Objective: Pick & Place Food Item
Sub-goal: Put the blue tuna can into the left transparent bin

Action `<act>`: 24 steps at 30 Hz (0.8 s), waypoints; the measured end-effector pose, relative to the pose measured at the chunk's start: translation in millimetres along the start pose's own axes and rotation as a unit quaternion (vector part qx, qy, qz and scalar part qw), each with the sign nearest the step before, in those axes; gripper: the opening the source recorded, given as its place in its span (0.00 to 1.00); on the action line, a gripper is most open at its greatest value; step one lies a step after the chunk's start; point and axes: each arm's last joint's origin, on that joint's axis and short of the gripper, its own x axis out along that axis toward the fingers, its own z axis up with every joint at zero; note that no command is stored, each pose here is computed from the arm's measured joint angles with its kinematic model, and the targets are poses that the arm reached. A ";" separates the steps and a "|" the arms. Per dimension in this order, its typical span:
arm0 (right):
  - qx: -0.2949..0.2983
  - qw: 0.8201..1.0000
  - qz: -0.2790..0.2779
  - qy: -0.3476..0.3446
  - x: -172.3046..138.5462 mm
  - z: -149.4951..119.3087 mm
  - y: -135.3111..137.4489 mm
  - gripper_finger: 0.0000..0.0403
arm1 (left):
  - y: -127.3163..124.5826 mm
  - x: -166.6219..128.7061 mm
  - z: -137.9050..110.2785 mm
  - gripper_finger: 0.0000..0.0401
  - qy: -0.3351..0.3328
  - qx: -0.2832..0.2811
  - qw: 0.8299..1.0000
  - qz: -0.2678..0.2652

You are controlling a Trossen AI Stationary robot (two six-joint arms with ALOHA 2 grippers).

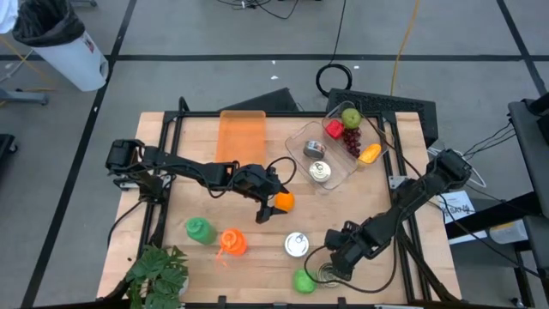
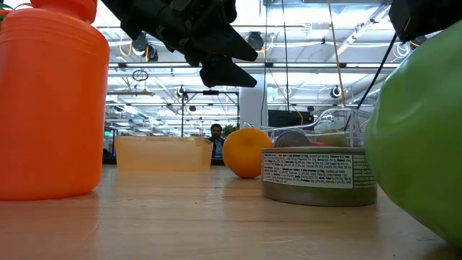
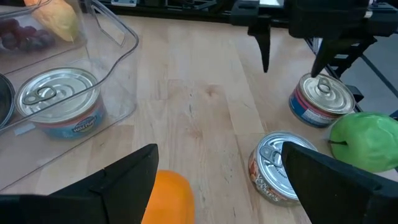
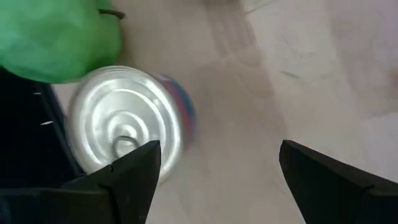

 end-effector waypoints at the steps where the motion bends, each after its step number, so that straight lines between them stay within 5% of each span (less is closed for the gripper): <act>1: 0.000 1.000 0.002 0.000 1.1 -0.2 -0.4 0.77 | 0.0 0.0 0.0 0.88 0.000 0.000 1.000 0.000; 16: 0.003 1.000 0.001 0.027 15.6 -8.0 -14.4 0.77 | 0.1 0.0 -0.1 0.88 0.000 0.007 1.000 0.001; 24: 0.012 0.993 -0.109 0.032 14.5 -4.8 -38.1 0.77 | 0.7 0.0 -0.1 0.88 0.000 0.007 1.000 0.012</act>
